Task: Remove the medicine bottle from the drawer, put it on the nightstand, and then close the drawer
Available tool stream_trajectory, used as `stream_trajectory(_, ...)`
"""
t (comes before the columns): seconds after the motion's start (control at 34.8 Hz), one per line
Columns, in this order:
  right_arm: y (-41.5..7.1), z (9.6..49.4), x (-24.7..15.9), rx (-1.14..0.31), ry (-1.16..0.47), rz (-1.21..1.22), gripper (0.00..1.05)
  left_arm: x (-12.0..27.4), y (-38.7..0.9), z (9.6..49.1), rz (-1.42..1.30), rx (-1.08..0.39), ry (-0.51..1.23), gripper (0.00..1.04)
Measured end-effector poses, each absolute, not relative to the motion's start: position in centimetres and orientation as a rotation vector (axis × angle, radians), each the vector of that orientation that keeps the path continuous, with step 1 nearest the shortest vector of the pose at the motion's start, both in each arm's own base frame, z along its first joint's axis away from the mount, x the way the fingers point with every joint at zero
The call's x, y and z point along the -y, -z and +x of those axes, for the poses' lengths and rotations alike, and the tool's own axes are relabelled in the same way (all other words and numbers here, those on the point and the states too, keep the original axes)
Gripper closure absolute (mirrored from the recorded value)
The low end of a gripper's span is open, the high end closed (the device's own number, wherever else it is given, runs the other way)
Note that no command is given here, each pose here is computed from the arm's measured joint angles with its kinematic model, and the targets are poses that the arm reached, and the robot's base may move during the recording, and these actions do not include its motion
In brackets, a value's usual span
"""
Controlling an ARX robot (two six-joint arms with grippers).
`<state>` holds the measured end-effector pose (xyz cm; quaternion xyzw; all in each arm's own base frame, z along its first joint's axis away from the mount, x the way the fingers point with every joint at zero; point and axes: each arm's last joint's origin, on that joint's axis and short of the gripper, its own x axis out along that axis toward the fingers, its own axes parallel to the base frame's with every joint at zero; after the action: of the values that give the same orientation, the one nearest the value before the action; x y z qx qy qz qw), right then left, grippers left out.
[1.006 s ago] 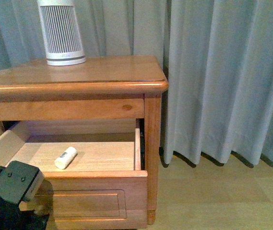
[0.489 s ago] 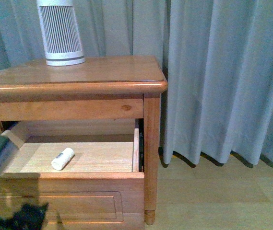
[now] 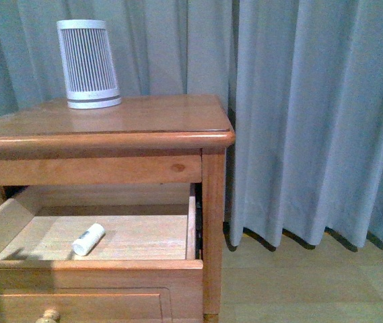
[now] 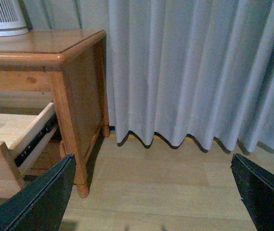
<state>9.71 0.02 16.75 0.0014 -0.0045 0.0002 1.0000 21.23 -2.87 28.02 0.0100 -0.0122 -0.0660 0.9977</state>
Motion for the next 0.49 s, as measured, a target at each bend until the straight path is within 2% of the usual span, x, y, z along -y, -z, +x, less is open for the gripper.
stream_trajectory(0.11, -16.8, 9.7, 0.0, 0.009, 0.0, 0.003, 0.07, 2.2, -28.1, 18.2, -0.025, 0.035, 0.103, 0.07)
stream_trajectory(0.26, -16.8, 9.7, 0.0, 0.009, 0.0, 0.003, 0.07, 1.7, -27.5, 16.3, -0.06, 0.027, 0.082, 0.07)
stream_trajectory(0.4, -16.8, 9.7, 0.0, 0.009, 0.0, 0.003, 0.07, 1.4, -26.5, 15.6, -0.028, 0.014, 0.013, 0.26)
stream_trajectory(0.49, -16.8, 9.7, 0.0, 0.009, 0.0, 0.003, 0.07, 0.9, -24.4, 15.0, -0.016, -0.007, 0.029, 0.45)
